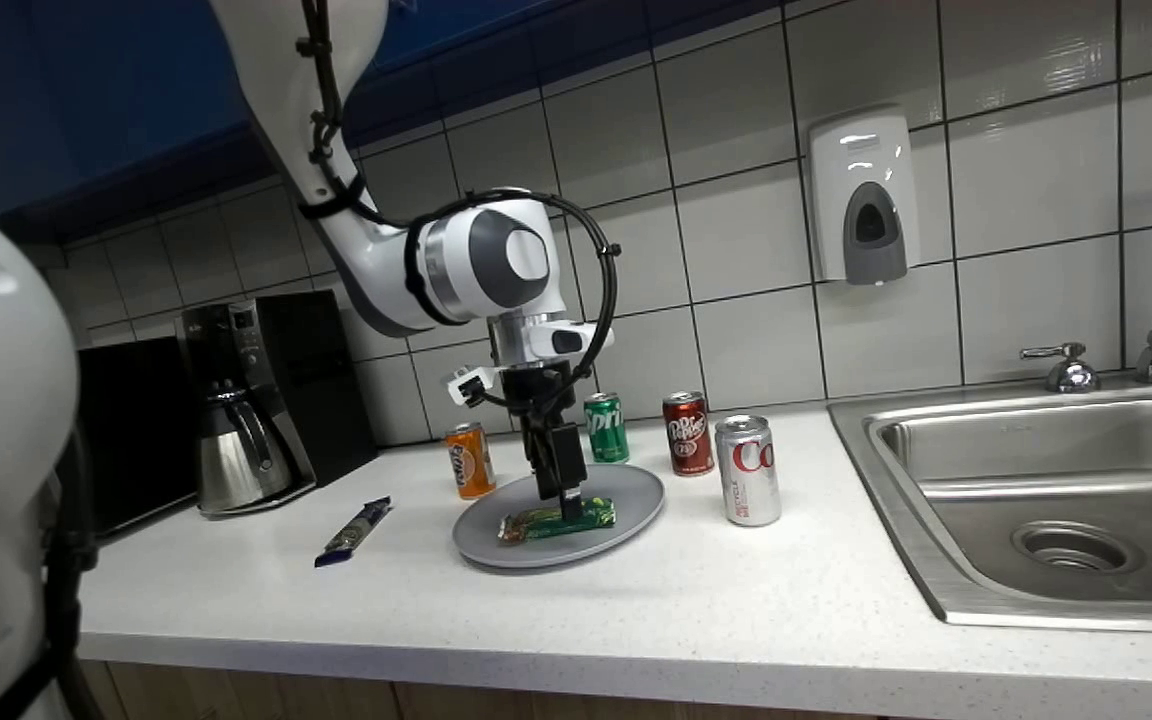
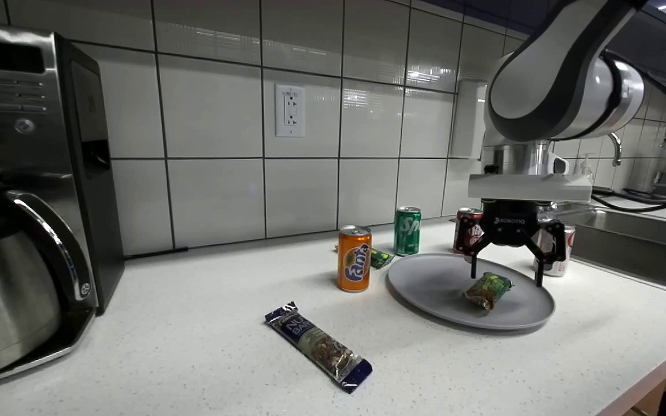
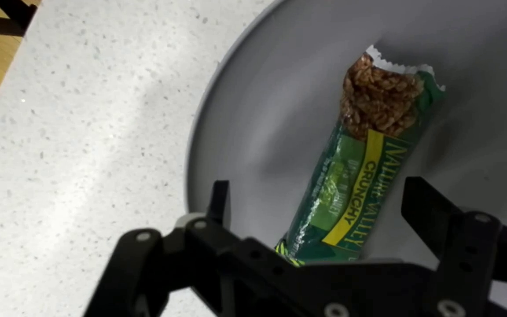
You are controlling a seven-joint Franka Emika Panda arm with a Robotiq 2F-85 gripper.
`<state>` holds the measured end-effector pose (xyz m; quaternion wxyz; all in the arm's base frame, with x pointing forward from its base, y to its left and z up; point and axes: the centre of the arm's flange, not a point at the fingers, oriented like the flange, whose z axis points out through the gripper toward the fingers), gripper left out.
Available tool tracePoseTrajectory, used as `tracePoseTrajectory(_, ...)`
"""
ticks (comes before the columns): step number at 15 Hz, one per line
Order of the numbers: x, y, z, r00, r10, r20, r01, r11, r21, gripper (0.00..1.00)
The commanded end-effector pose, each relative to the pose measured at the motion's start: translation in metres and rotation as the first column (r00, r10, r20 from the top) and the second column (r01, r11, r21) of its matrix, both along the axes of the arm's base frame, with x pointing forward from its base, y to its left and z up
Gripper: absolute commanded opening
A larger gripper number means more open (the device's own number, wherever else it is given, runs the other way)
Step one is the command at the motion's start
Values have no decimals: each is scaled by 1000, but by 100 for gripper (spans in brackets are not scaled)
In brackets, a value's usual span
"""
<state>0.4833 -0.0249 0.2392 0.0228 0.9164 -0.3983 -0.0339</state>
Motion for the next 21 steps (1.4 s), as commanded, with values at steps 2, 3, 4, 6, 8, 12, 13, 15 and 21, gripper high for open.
tracePoseTrajectory(2,14,2,-4,1000,1,-19,-2,1000,-26,100)
tracePoseTrajectory(3,17,3,-5,1000,5,-19,-6,1000,-28,100)
tracePoseTrajectory(4,20,3,-6,1000,9,-19,-9,999,-31,100)
tracePoseTrajectory(6,25,4,-7,1000,16,-18,-16,999,-34,100)
tracePoseTrajectory(8,30,6,-9,1000,22,-18,-23,999,-35,100)
tracePoseTrajectory(12,36,8,-12,999,30,-17,-31,999,-34,100)
tracePoseTrajectory(13,37,9,-13,999,31,-18,-32,999,-35,100)
tracePoseTrajectory(15,38,10,-14,999,34,-18,-35,999,-34,100)
tracePoseTrajectory(21,37,11,-16,999,36,-19,-37,999,-34,58)
